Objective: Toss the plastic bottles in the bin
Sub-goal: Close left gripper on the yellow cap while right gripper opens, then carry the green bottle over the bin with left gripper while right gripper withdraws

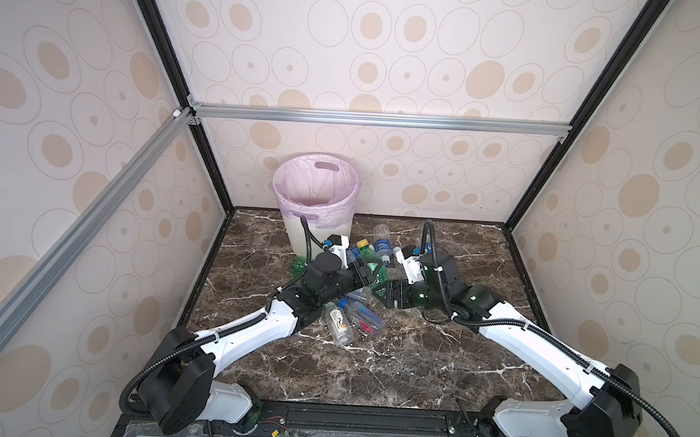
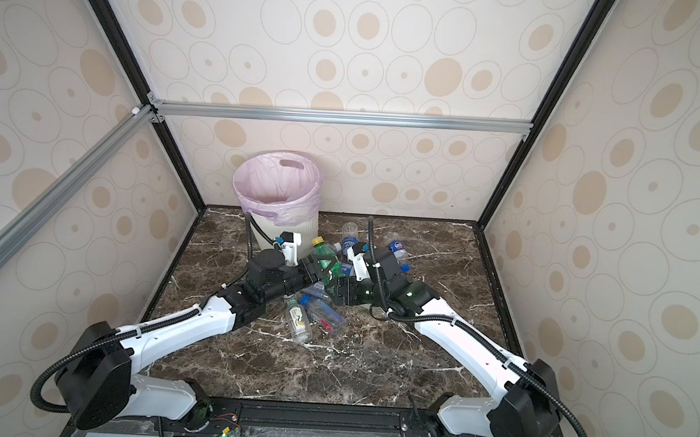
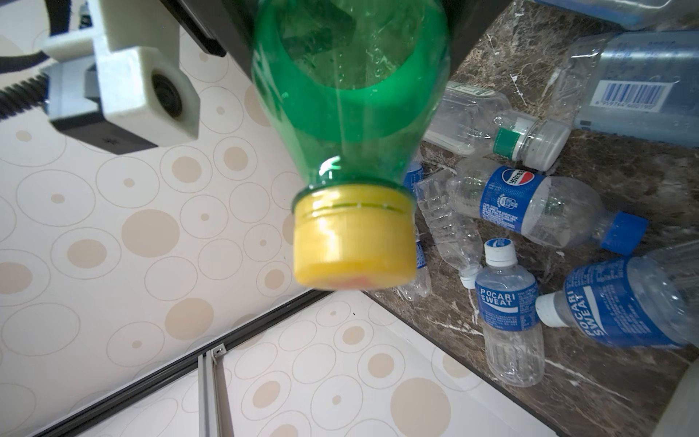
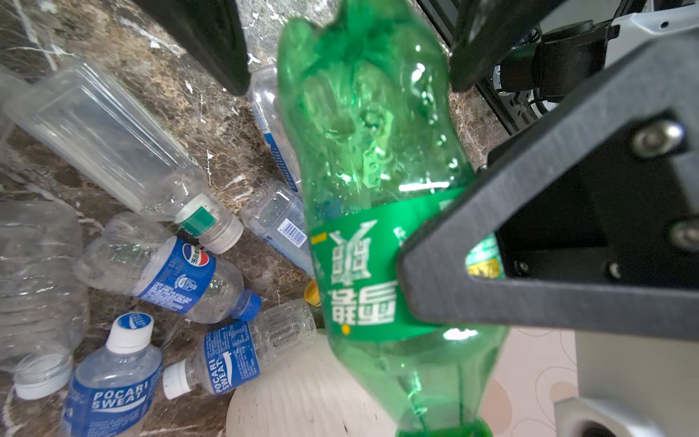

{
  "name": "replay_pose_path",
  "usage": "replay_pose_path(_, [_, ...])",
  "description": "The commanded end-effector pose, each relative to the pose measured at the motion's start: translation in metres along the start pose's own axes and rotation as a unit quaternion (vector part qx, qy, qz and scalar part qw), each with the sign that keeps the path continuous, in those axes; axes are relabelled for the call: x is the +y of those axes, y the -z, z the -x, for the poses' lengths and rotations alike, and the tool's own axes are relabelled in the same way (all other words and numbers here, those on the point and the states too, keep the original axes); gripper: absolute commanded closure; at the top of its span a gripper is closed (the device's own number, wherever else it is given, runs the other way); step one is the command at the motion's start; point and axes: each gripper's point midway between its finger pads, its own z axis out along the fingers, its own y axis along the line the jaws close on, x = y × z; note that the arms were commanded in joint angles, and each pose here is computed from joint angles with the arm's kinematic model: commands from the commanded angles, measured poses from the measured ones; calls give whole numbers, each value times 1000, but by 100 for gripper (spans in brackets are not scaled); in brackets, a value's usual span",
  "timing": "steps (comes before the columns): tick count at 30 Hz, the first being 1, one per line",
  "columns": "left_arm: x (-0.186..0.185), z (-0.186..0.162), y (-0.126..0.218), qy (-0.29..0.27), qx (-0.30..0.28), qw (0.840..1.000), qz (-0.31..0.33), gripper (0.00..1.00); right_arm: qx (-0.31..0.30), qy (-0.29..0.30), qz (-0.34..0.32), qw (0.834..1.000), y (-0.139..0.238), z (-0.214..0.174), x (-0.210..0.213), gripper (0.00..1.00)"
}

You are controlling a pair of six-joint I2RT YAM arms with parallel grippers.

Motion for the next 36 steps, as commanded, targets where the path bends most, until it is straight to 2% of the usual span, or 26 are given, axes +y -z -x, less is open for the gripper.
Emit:
replay_pose_path(1, [-15,29,17,-34,-39,999,12,48,-19,11,-12,1000,14,6,-1,6])
replay_pose_path(3, [-15,39,24,-48,-51,997,24,48,-32,20,-17,999,20,13,0,1])
replay_pose_path(8, [-22,74,43,-99,-85,989,69,47,-87,44,-12,995,39,40,12,0])
replay_pose_path(13, [-41,120,65,-154,-133,974,102,46,-152,66,14,986,58,78,36,0])
replay_pose_path(19, [-81,183,91,-220,-203,945,130,45,-202,88,44,974,68,124,67,0])
replay_pose_path(26, [-135,246,123,-279,-293,903,146,44,-248,118,76,959,82,169,105,0])
replay_pose_path(33, [-170,283,154,-307,-369,864,150,44,-273,146,76,948,97,195,122,0])
replay_pose_path(36, [-166,294,151,-306,-379,860,155,44,-272,149,67,948,94,196,119,0])
